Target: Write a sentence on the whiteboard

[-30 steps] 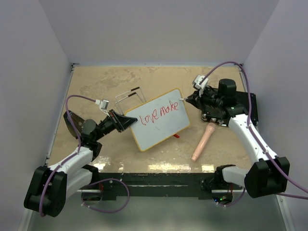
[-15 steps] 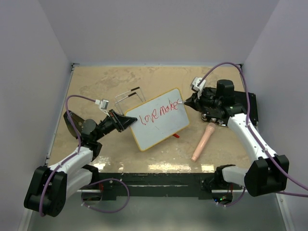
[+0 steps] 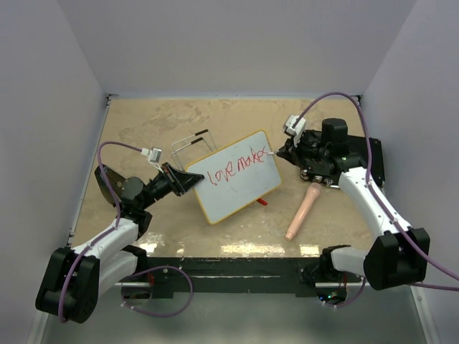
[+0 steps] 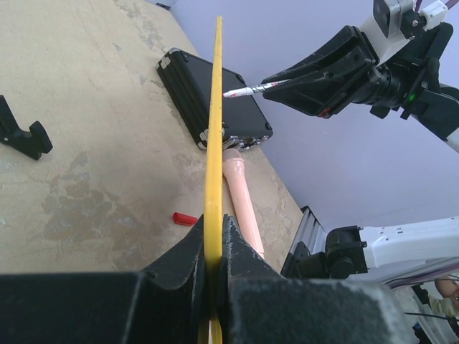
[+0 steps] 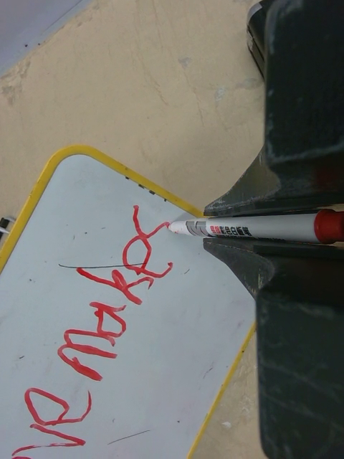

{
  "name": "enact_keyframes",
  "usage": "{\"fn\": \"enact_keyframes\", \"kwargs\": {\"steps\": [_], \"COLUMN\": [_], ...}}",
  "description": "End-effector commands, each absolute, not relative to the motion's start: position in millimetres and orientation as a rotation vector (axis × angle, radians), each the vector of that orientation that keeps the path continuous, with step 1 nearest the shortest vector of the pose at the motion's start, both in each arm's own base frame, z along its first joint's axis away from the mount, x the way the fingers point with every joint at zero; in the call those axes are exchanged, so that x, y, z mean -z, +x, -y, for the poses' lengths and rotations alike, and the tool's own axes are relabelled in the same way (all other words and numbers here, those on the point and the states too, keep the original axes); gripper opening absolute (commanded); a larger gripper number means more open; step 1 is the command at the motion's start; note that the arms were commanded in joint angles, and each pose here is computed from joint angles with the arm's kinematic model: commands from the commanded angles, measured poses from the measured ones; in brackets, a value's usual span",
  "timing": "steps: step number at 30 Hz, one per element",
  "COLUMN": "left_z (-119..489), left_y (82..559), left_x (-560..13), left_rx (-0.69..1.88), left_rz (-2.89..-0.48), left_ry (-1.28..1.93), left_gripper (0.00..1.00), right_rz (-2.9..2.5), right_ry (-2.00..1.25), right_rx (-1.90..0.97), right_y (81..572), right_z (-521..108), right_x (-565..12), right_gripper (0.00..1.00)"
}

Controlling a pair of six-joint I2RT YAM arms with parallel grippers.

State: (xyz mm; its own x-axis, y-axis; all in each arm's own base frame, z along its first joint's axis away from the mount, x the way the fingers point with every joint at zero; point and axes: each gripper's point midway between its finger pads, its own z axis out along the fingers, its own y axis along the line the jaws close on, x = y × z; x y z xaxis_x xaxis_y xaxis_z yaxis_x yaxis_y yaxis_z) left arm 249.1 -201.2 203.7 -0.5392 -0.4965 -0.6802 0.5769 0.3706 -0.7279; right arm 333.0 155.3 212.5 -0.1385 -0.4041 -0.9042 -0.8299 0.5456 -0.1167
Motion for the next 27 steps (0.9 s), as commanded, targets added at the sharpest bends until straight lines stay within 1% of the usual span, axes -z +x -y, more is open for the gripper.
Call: {"fn": "enact_keyframes", "kwargs": {"steps": [1,4,6,9,11,14,20,27], "left_z": [200,201,201,199,198,197,195,209], "left_y": [251,253,255,260,263,269,282,293], "left_x": [-265,-264,-262,-256,-253,-253,-274,-302], "left_rx": [1.359,1.360,1.355,1.325,1.306,1.286,1.257,1.265], "left_rz": [-1.434,-1.437,-1.444,-1.464,-1.473,-1.483,-1.434,-1.363], "left_ry": [0.166,0.164,0.158,0.147,0.138,0.125,0.061,0.004], "left_gripper": [0.00,0.00,0.00,0.00,0.00,0.00,0.00,0.00], "right_rz": [-1.692,-1.640,-1.613,-1.505,-1.403,-1.336,-1.306,-1.274], "right_ry": [-1.095,-1.134,-1.150,-1.150,-1.176,-1.215,-1.238,-1.227], "right_rx": [-0.582,-0.671,-0.668,-0.669,-0.714,-0.747,-0.786,-0.801], "right_y": [329,317,314,302,284,268,260,254], "right_z": [-167,-177,-178,-179,-183,-186,-189,-191], "right_x": [-225,-233,-243,-280,-307,-322,-309,-305], "right_gripper": [0.00,0.00,0.00,0.00,0.00,0.00,0.00,0.00]}}
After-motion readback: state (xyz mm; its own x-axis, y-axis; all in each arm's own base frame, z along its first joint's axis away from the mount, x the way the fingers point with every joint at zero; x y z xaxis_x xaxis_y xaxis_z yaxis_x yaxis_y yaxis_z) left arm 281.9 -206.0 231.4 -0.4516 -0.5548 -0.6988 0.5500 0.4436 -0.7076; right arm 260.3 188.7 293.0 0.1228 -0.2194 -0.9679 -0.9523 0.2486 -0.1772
